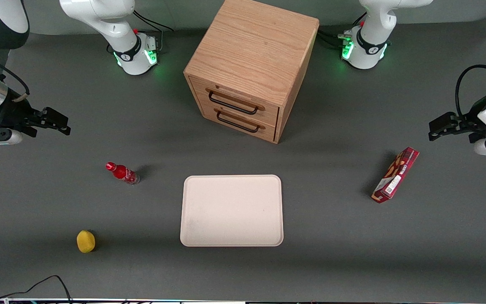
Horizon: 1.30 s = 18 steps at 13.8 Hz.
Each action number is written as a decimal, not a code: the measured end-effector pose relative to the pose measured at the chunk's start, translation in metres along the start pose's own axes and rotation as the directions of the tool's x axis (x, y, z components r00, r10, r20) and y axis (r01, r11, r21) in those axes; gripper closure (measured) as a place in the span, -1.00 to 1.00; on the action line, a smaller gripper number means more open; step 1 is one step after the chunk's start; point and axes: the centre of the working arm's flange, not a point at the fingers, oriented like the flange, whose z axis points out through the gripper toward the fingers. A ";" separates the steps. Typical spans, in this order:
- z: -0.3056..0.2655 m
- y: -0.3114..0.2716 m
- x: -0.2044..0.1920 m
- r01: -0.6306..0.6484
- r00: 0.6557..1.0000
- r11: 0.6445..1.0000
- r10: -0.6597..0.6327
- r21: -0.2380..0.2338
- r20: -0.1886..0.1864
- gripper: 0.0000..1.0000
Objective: Place coke bottle on tray
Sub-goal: 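Move the right gripper down over the red Coca-Cola bottle and grasp it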
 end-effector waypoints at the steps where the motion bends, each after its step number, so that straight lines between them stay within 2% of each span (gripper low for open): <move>1: 0.000 -0.001 0.001 0.002 1.000 1.000 -0.002 0.000 0.002 -1.00; 5: 0.000 -0.005 0.003 0.009 1.000 1.000 -0.009 0.001 0.017 -1.00; 9: 0.038 -0.005 0.010 0.008 0.997 1.000 -0.008 0.001 0.071 -1.00; 13: 0.160 -0.014 0.017 0.019 1.000 1.000 -0.019 0.009 0.013 -1.00; 15: 0.213 -0.025 0.010 0.039 0.999 0.999 -0.039 0.012 0.016 -1.00; 18: 0.247 -0.030 0.010 0.047 0.999 0.999 -0.047 0.015 0.023 -1.00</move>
